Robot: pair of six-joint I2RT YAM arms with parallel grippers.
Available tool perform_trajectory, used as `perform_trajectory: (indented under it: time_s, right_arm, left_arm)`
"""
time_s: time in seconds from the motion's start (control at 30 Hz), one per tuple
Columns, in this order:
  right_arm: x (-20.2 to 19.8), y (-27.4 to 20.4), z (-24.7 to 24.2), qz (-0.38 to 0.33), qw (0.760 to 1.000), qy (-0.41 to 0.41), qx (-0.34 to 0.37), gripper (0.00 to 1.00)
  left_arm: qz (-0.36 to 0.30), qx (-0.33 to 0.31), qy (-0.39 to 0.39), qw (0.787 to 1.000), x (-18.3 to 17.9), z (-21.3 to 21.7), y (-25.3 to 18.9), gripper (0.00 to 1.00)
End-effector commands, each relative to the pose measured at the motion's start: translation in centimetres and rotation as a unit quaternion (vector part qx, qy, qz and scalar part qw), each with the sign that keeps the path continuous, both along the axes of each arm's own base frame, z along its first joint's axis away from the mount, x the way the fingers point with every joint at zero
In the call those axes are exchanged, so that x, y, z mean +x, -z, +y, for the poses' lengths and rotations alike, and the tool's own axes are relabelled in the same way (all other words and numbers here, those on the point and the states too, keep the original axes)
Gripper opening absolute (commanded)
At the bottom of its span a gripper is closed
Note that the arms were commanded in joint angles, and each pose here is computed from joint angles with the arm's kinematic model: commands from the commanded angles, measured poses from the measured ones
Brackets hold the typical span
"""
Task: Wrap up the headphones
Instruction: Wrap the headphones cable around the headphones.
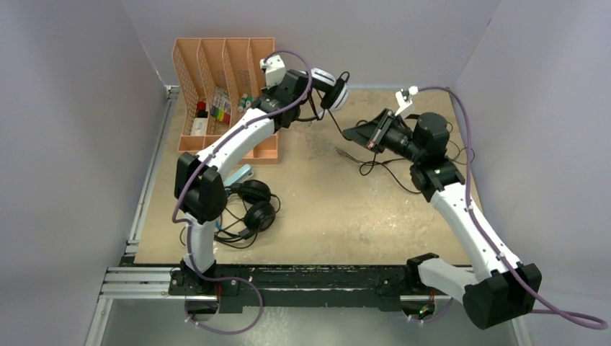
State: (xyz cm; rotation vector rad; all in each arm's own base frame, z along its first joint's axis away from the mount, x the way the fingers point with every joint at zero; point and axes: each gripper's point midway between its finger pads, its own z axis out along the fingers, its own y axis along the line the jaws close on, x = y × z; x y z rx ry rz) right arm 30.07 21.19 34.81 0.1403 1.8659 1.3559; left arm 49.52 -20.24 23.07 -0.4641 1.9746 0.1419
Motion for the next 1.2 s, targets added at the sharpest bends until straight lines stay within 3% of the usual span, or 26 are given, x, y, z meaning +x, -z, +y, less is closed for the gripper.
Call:
perform_trajectory:
  time_s: [0.0, 0.33, 0.57, 0.73, 1.0, 1.17]
  right_arm:
    - [-1.2, 0.3, 0.9, -0.001, 0.998, -0.004, 0.055, 0.0]
    - [-1.6, 8.4, 0.9, 0.071, 0.996, -0.002, 0.054, 0.0]
    - [1.0, 9.3, 1.7, 0.048, 0.996, -0.011, 0.07, 0.0]
    - [4.2, 8.7, 1.1, 0.007, 0.999, 0.006, 0.04, 0.02]
    - [8.7, 6.1, -0.6, -0.04, 0.995, 0.026, 0.088, 0.03]
    - [11.4, 5.0, -0.7, -0.039, 0.989, 0.047, 0.134, 0.07]
  left_arm:
    - [-0.148, -0.222, 0.052, 0.962, 2.6, -2.0, -11.4, 0.0]
    - [-0.175, -0.346, 0.214, 0.897, -3.1, -4.1, -18.3, 0.0]
    - [-0.173, -0.402, 0.357, 0.825, -9.4, -6.9, -21.6, 0.0]
    - [-0.142, -0.358, 0.423, 0.82, -13.3, -7.0, -20.4, 0.0]
    - [-0.103, -0.26, 0.496, 0.822, -19.2, -6.3, -17.9, 0.0]
    - [-0.058, -0.176, 0.538, 0.822, -23.1, -8.6, -14.4, 0.0]
